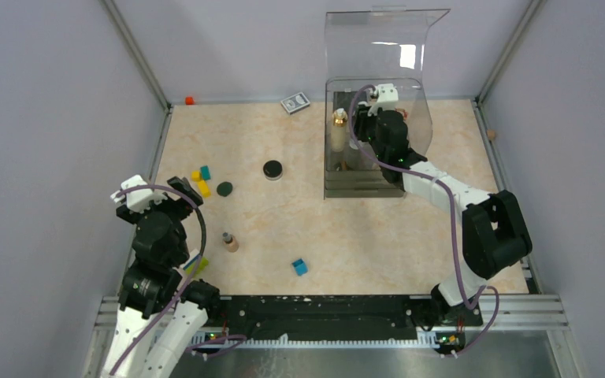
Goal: Organize the makeup
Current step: Place the makeup in the storage box.
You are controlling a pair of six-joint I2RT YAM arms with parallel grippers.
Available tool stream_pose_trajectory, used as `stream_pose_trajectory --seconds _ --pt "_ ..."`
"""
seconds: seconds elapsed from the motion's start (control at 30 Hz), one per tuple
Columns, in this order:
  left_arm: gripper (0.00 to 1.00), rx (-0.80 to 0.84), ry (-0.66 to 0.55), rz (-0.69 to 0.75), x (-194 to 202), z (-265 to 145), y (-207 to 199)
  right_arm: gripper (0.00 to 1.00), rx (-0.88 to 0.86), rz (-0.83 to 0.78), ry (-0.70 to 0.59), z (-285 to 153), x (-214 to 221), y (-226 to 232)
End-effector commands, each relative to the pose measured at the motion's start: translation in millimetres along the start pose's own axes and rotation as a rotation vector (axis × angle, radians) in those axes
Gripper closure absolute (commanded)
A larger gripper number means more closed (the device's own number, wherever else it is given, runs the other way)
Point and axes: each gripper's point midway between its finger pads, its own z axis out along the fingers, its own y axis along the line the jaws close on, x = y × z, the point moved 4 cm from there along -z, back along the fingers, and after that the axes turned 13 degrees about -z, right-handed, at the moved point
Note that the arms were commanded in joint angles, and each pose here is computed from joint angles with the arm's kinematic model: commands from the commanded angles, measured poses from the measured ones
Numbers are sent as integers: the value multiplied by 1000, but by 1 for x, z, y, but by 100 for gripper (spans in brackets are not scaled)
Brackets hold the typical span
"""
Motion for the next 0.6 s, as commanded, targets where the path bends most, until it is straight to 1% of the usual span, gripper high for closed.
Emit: stream_pose_trajectory --seconds 0.0,0.23,0.43,0.57 --pt "1 11 -26 -8 -5 2 -3 53 -6 13 -109 -2 -30 -4" --pt "1 5 -28 -6 -5 2 -2 47 -8 -7 -94 -3 -23 -4" --pt "1 6 -26 -6 -4 2 -2 45 -6 -8 -95 -4 -25 -5" --pt "1 6 -27 -6 -4 2 -2 44 -5 -3 -118 -9 -36 -7"
